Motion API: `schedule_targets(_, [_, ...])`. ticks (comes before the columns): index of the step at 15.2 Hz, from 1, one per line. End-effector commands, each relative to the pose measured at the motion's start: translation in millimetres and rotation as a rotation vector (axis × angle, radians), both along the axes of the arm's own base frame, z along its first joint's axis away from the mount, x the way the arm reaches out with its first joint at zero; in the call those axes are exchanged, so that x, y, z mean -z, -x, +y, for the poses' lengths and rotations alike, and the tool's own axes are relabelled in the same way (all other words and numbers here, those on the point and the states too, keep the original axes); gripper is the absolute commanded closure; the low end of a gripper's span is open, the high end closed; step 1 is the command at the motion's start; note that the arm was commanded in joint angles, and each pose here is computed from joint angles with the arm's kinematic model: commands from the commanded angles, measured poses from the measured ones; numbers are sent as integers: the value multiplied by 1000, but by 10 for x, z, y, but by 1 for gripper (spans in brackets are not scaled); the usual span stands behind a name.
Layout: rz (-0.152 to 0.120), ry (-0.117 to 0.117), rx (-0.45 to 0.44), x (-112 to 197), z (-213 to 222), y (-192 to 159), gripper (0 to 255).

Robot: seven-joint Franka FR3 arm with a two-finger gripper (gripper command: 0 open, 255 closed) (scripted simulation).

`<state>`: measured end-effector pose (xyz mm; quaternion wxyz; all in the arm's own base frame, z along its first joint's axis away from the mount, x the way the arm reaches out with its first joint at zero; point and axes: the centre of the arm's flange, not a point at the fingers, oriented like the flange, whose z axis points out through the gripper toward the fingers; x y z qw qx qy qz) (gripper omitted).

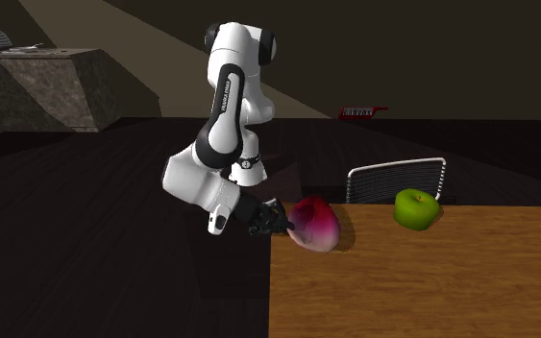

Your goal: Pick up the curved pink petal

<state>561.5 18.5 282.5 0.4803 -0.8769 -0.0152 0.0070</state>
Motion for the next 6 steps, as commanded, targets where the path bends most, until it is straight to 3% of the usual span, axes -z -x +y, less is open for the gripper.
schedule_targets(1, [0, 0, 0, -109, -1, 3, 255])
schedule_targets(6, [0, 0, 0, -275, -1, 3, 255])
